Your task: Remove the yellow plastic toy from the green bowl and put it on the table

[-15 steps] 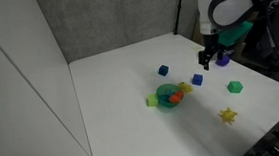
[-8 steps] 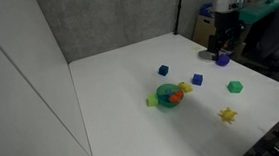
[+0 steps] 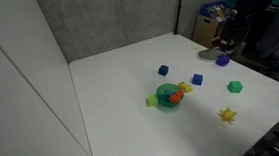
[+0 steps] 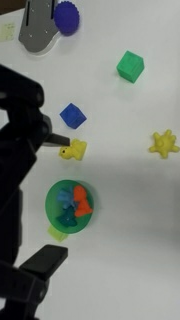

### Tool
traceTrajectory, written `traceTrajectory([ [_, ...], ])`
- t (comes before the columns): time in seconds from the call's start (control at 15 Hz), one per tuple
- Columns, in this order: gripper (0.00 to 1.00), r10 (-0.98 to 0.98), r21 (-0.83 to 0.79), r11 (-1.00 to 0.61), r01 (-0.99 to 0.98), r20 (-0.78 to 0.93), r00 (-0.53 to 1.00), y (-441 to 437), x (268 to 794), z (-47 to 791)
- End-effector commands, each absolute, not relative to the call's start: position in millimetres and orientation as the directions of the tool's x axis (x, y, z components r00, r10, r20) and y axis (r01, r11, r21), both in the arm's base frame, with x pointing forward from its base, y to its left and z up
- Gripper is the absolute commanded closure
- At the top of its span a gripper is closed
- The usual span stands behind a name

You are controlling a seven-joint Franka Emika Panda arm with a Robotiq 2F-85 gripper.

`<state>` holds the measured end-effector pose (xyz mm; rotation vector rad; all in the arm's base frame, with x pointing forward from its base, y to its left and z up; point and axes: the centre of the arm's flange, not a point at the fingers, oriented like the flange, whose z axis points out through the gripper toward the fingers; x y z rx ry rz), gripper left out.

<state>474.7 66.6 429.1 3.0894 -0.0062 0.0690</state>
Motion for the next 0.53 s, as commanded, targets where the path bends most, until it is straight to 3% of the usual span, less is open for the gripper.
traceTrajectory([
  [0.0, 0.0, -0.06, -0.033, -0.998, -0.056, 0.124, 0.991, 46, 440, 437],
  [0.47, 0.0, -0.11, -0.051, -0.993, -0.105, 0.103, 0.989, 34, 431, 430],
])
